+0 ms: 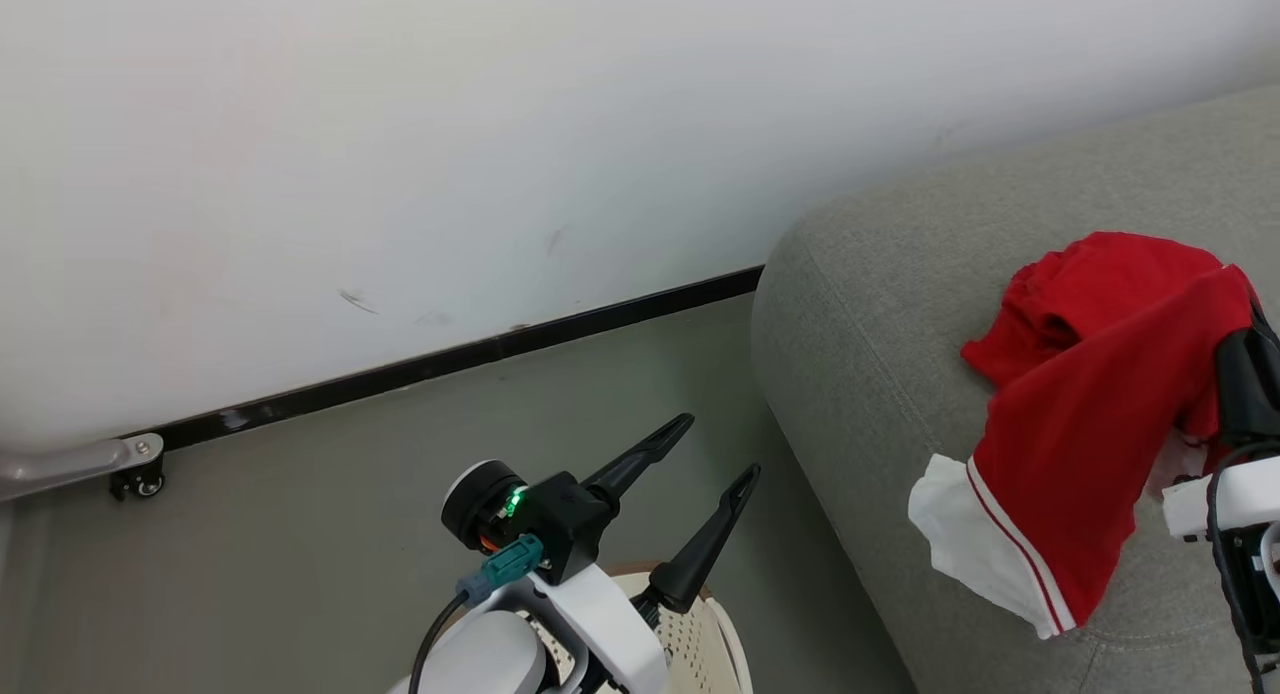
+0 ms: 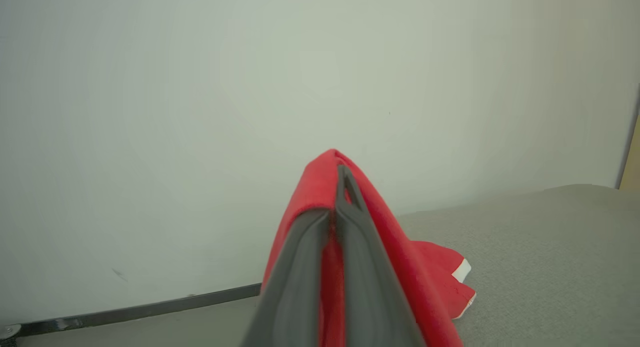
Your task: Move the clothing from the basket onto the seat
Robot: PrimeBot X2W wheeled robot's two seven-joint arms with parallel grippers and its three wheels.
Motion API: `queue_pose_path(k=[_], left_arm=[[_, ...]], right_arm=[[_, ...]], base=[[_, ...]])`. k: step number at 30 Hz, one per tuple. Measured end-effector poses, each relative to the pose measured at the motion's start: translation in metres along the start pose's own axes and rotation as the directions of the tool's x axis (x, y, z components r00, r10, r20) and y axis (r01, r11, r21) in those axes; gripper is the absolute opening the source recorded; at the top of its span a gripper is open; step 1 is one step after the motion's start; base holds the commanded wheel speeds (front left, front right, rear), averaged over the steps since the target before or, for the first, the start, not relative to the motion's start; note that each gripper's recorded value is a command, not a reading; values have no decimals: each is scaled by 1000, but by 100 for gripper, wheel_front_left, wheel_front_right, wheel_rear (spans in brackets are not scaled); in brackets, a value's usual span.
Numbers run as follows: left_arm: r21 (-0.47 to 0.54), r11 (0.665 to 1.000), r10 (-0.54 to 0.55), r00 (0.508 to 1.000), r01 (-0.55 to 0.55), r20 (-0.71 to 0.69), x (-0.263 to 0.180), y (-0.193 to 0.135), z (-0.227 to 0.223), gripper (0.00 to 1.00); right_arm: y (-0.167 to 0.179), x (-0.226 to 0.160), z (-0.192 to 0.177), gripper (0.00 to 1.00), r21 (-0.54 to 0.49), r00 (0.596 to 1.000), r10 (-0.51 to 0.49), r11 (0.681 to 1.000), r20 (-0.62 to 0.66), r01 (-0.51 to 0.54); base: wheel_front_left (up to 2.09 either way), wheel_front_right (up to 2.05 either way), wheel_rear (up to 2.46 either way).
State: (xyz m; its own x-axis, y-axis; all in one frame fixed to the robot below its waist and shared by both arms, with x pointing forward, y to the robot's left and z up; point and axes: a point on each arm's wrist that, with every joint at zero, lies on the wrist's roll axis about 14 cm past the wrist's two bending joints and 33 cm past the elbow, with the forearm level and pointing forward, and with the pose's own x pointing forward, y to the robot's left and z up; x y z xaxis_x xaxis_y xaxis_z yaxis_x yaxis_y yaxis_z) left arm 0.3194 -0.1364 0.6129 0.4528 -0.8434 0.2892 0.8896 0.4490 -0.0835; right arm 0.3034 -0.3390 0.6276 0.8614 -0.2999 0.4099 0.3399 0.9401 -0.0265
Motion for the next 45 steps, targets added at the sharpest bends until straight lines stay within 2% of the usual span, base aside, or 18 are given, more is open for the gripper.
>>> queue_pose_path(k=[8, 14, 18, 26, 30, 36, 45], left_arm=[[-43, 998, -50, 999, 50, -9, 5, -16, -9, 100], [-60, 997, -50, 999, 49, -2, 9, -16, -11, 100], [-61, 997, -40, 999, 41, 4, 10, -12, -12, 100], [-64, 998, 21, 1000, -20, 21, 9, 9, -11, 100], [-63, 997, 38, 999, -36, 29, 10, 18, -9, 100], [-50, 998, 44, 998, -43, 33, 12, 32, -8, 100], [-52, 998, 45, 999, -44, 13, 14, 43, -17, 100]], right_arm=[[-22, -15, 3, 0, -45, 999, -42, 998, -11, 41], [-13, -13, -7, 0, -50, 998, -13, 999, -60, 10], [-4, 6, 0, 0, -51, 999, 18, 999, -45, -20], [-2, 71, 40, 0, -90, 998, 52, 995, 33, -49], [-17, 103, 68, 0, -33, 995, -2, 999, 96, 6], [-56, 136, 99, 0, -64, 985, -96, 992, 143, 106], [-100, 146, 49, 0, -148, 977, -210, 967, -20, 205]], base=[[0, 0, 0], [0, 0, 0], [0, 0, 0], [0, 0, 0], [0, 0, 0], [0, 0, 0], [0, 0, 0]])
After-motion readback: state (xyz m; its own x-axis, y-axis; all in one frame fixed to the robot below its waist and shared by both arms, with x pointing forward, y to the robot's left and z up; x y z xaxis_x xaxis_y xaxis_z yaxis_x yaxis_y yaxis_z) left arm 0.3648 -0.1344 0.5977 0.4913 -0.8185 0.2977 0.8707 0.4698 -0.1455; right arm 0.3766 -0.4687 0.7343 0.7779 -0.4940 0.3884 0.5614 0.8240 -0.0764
